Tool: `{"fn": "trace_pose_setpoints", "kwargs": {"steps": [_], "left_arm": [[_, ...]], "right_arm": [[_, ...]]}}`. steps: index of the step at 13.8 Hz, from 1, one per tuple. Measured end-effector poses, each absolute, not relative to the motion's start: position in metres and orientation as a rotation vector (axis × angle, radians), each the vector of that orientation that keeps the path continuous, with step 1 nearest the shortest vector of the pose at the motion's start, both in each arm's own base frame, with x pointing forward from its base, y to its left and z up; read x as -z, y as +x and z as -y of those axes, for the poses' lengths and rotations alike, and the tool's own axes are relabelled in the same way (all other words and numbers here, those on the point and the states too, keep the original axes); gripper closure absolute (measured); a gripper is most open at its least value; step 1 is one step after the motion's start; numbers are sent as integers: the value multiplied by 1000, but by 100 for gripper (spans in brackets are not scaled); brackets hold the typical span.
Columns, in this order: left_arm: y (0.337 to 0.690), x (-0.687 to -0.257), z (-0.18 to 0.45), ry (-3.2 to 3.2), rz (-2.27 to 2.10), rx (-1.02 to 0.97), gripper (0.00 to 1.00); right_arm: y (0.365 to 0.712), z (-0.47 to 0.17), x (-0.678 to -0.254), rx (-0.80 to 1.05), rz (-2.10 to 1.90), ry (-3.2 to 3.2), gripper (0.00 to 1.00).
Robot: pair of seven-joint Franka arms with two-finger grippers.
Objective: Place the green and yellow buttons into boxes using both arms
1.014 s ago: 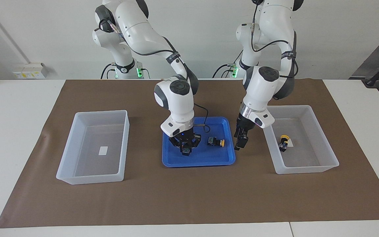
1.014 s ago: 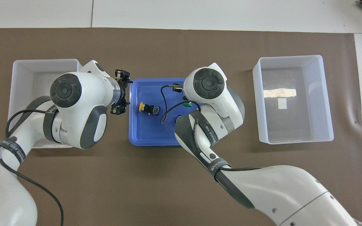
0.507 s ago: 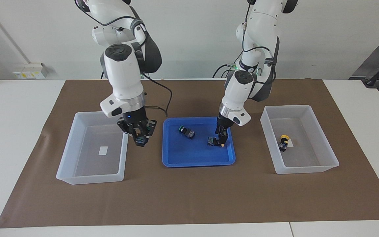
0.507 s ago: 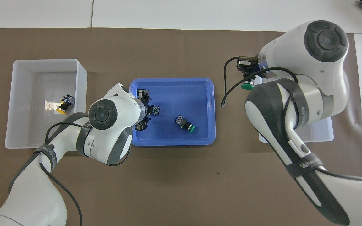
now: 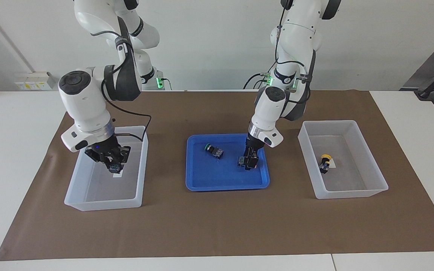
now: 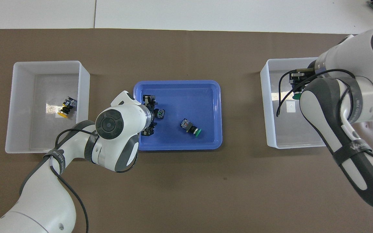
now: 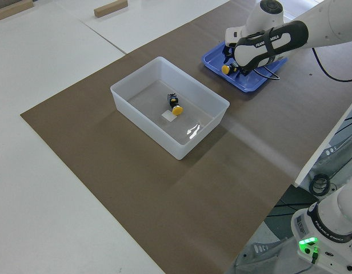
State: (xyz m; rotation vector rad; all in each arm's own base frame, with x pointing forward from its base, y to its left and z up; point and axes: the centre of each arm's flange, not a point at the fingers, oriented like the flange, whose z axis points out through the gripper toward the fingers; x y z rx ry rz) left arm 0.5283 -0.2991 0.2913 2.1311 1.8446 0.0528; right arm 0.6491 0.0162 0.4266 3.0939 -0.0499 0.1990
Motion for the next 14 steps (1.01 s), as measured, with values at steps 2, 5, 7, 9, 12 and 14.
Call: {"fn": "trace_pose_setpoints", "kwargs": {"steps": [2, 5, 7, 9, 12, 14], "left_arm": [[527, -289, 299, 2129, -1841, -55, 30], [527, -289, 299, 2125, -1837, -59, 58], [527, -290, 299, 2124, -1837, -59, 58], [532, -295, 298, 2126, -1847, -57, 58], [566, -335, 288, 2125, -1898, -44, 58], [597, -379, 257, 2132, -1921, -50, 58]], "right_arm": [[641, 4, -393, -252, 36, 3091, 59], [632, 24, -354, -313, 1, 3083, 59], [630, 31, -340, -317, 0, 3082, 59], [629, 30, -332, -310, -2, 3084, 59], [630, 29, -323, -310, -6, 3086, 59], [631, 28, -319, -322, -8, 3085, 40]]}}
